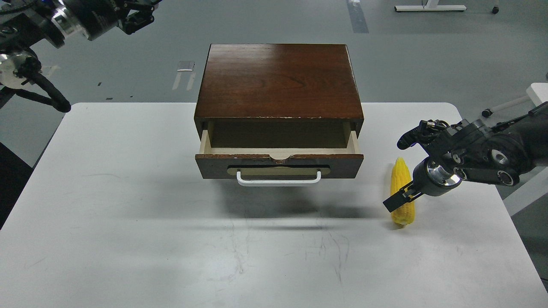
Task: Put corn in drawer with both arms
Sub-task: 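Lower the right gripper onto the yellow corn cob and grasp it, then lift the corn cob with the right gripper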
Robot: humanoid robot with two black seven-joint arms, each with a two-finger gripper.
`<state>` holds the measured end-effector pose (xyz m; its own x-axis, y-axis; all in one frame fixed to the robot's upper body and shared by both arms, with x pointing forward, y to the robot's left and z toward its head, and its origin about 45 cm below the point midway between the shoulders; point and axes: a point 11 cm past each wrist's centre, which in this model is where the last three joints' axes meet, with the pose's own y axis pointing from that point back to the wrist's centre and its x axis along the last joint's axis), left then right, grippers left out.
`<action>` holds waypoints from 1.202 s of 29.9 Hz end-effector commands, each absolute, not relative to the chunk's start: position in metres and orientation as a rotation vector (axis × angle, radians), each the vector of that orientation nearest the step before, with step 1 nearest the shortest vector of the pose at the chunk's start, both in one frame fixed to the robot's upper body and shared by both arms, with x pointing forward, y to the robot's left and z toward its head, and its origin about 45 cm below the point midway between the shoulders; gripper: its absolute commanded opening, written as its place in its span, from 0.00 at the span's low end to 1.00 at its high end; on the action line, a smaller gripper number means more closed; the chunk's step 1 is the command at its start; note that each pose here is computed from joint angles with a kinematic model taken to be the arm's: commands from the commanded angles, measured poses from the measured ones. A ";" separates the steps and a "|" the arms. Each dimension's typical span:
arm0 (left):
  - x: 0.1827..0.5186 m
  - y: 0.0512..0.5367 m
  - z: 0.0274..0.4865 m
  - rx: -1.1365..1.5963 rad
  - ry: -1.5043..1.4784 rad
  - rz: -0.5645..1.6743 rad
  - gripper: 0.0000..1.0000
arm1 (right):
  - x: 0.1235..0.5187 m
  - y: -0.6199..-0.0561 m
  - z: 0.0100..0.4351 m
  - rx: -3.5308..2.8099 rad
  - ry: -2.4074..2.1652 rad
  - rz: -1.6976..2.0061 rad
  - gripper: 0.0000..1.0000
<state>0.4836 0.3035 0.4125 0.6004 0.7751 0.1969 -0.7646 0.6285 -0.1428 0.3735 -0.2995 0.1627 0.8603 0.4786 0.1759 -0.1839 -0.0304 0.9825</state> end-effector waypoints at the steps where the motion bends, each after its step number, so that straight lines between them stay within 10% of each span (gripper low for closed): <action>1: 0.484 0.304 0.412 -0.044 -0.250 0.894 0.98 | 0.374 -0.293 0.161 1.536 0.229 0.535 1.00; 12: 0.483 0.304 0.411 -0.041 -0.248 0.894 0.98 | 0.371 -0.285 0.155 1.554 0.243 0.534 0.88; 15: 0.483 0.304 0.411 -0.041 -0.248 0.894 0.98 | 0.369 -0.284 0.153 1.559 0.250 0.532 0.30; 19: 0.484 0.304 0.411 -0.042 -0.247 0.893 0.98 | 0.368 -0.283 0.154 1.562 0.259 0.527 0.00; 36: 0.485 0.292 0.417 -0.049 -0.262 0.869 0.98 | 0.393 -0.302 0.269 1.534 0.120 0.628 0.00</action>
<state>0.4849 0.2946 0.4139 0.6131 0.7635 0.2030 -0.7526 0.6425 -0.1439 0.3864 -0.2902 0.2386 0.8554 0.4475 0.2606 -0.2464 -0.0909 0.9649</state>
